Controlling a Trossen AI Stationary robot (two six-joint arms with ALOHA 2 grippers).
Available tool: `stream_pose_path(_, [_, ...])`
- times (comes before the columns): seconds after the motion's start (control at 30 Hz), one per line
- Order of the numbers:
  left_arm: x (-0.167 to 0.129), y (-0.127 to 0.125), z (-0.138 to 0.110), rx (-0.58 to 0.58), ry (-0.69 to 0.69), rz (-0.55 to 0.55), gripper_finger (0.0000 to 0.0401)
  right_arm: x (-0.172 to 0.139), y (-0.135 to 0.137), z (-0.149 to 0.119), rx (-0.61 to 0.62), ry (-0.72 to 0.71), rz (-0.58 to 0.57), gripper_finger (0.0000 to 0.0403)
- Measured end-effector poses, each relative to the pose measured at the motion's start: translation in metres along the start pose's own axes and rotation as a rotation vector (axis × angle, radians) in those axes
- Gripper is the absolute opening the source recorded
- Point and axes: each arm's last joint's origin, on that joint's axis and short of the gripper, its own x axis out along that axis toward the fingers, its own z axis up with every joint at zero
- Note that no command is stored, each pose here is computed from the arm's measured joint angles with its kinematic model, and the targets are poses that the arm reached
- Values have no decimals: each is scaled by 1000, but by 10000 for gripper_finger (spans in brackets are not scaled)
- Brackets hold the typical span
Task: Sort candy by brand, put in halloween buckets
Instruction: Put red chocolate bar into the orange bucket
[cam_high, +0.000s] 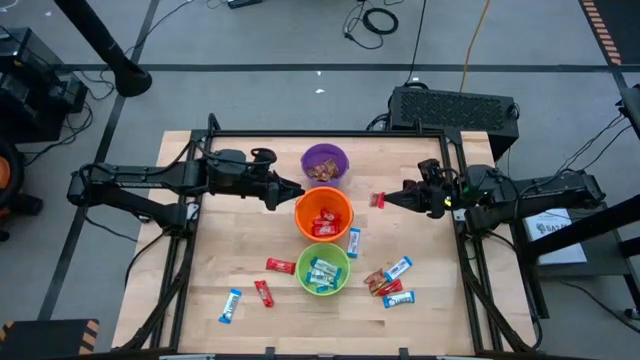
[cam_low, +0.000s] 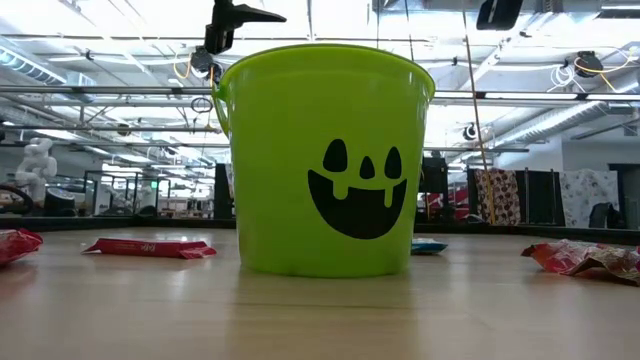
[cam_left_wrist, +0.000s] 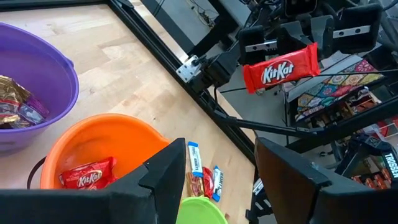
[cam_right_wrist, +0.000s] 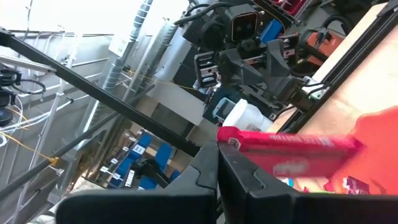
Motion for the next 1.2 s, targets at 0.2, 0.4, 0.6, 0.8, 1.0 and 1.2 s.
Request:
stream_pose_path(0.2, [0, 0, 0, 0, 0, 0, 198, 2, -2, -1, 7, -2, -11, 0])
stream_pose_path(0.4, [0, 0, 0, 0, 0, 0, 198, 14, -11, -5, 42, -7, -72, 0])
stream_pose_path(0.6, [0, 0, 0, 0, -5, 4, 198, 42, -32, -17, 81, 7, -151, 0])
stream_pose_path(0.8, [0, 0, 0, -7, -6, 4, 198, 71, -62, -31, 80, 15, -236, 0])
stream_pose_path(1.0, [0, 0, 0, -20, -9, 2, 198, 88, -95, -46, 121, 58, -366, 0])
stream_pose_path(1.2, [0, -2, -1, -58, -6, -7, 198, 91, -102, -48, 167, 57, -395, 36])
